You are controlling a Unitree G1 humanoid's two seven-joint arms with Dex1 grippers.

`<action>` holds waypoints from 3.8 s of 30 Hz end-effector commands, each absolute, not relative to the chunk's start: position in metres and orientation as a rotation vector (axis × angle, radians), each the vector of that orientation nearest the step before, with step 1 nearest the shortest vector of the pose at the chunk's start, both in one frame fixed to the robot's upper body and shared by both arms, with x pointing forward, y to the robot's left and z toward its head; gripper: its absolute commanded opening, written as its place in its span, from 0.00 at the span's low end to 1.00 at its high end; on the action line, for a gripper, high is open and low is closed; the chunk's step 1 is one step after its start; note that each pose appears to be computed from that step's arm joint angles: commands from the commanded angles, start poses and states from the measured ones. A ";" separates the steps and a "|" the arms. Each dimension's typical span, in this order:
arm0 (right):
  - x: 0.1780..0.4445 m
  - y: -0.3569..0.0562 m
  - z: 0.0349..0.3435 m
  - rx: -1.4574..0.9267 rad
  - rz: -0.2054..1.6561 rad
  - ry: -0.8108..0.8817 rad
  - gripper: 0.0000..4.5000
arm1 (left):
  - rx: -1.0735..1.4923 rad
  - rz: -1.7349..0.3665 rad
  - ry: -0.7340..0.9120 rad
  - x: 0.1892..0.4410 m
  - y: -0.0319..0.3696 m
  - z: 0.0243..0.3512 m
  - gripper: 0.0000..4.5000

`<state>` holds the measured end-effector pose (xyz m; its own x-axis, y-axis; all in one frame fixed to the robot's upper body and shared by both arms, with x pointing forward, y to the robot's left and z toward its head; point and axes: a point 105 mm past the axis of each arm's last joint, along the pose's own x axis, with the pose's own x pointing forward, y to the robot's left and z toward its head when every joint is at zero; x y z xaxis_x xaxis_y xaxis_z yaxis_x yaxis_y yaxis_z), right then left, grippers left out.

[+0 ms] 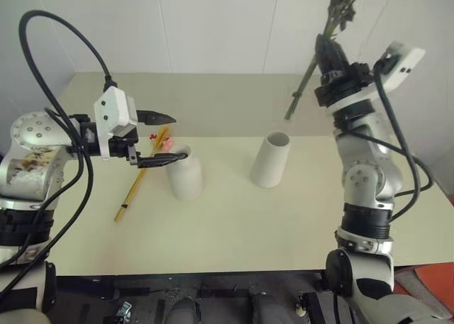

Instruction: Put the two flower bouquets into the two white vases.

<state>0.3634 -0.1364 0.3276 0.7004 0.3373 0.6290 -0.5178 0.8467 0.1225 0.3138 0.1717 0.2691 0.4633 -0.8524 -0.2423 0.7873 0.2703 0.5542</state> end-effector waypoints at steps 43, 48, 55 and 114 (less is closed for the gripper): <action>0.277 -0.147 0.272 -0.331 0.863 -0.264 0.99 | 0.619 -0.346 0.232 0.357 0.253 0.230 0.92; 0.267 -0.128 0.292 -0.382 0.923 -0.304 0.99 | 0.481 -0.295 0.415 0.368 0.254 0.198 0.92; 0.261 -0.118 0.293 -0.421 0.965 -0.275 0.99 | 0.442 -0.274 0.573 0.382 0.255 0.170 0.92; 0.261 -0.144 0.257 -0.401 0.767 -0.191 1.00 | -0.491 -1.059 -0.498 0.361 0.175 0.340 0.00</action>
<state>0.2666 -0.1433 0.2441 0.7047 0.7087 -0.0340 -0.6658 0.6440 -0.3768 0.3641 0.1769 0.3349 0.4282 -0.6759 0.5998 0.8976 0.3951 -0.1955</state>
